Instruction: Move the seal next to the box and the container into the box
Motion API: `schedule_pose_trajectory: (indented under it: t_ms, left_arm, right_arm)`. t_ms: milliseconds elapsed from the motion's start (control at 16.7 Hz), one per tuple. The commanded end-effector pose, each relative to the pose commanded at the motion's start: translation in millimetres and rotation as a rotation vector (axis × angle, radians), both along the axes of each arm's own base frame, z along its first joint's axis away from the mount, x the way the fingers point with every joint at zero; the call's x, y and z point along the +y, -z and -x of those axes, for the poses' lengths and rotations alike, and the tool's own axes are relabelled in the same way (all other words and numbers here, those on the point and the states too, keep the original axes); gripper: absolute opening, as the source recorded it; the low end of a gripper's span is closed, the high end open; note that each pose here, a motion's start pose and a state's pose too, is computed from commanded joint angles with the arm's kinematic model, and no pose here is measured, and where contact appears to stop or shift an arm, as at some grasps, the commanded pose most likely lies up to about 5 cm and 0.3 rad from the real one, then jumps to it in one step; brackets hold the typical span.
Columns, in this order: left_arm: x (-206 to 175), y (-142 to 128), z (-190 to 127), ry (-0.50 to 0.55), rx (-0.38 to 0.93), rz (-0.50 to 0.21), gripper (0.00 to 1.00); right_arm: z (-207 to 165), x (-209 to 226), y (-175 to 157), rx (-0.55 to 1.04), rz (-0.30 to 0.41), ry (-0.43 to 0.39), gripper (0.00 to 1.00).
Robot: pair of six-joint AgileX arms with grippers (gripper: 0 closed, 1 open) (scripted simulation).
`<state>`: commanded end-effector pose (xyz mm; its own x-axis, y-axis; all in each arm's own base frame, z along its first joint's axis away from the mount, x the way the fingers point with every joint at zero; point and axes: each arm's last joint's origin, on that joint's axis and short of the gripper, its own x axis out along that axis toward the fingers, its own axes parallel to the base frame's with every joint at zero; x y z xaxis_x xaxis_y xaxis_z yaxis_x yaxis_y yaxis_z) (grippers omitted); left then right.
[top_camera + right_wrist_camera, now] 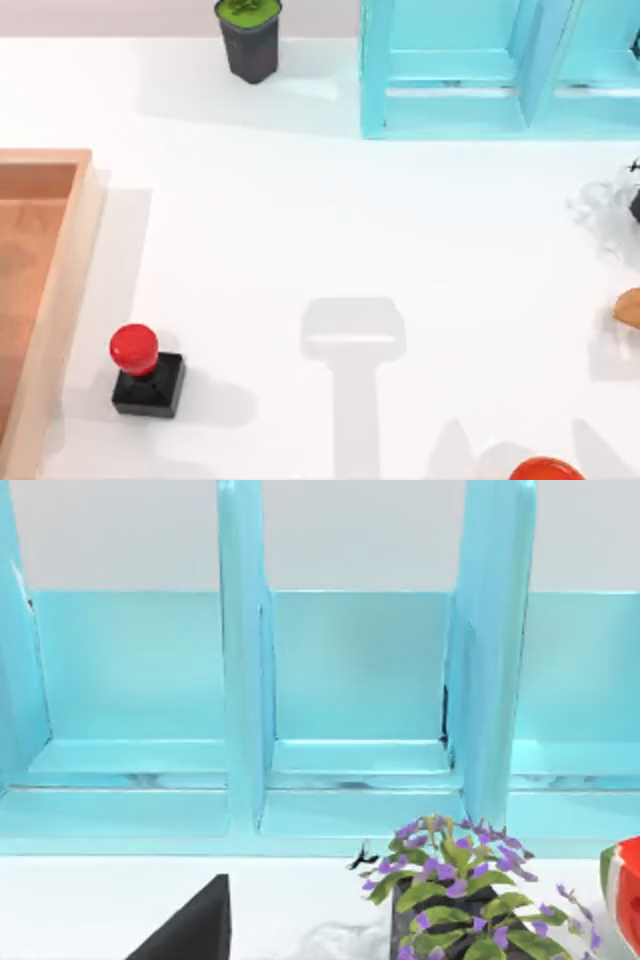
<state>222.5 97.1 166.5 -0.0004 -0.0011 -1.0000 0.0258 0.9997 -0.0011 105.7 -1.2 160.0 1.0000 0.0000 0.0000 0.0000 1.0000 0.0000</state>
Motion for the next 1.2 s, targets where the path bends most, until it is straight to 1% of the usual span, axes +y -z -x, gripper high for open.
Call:
schedule_pose_trajectory:
  t_ms: [240, 480, 660, 780, 900, 1080, 1200]
  left_arm:
    - [1.4, -4.4, -1.9, -0.002, -0.014, -0.01, 1.0]
    - [10.1, -38.5, -14.1, -0.019, -0.093, -0.078, 1.0]
    - [10.5, -64.1, -18.9, -0.022, -0.115, -0.103, 1.0]
    - [7.0, -76.7, -17.6, -0.016, -0.101, -0.092, 1.0]
    - [3.1, -85.9, -13.3, -0.007, -0.07, -0.066, 1.0]
    - [0.4, -95.4, -4.7, 0.0, -0.018, -0.02, 1.0]
    - [-0.1, -99.7, -0.6, 0.001, -0.002, -0.002, 1.0]
  right_arm:
    - [0.0, 0.0, 0.0, 0.0, 0.0, 0.0, 1.0]
    - [0.0, 0.0, 0.0, 0.0, 0.0, 0.0, 1.0]
    - [0.0, 0.0, 0.0, 0.0, 0.0, 0.0, 1.0]
    - [0.0, 0.0, 0.0, 0.0, 0.0, 0.0, 1.0]
    - [0.0, 0.0, 0.0, 0.0, 0.0, 0.0, 1.0]
    - [0.0, 0.0, 0.0, 0.0, 0.0, 0.0, 1.0]
    - [0.0, 0.0, 0.0, 0.0, 0.0, 0.0, 1.0]
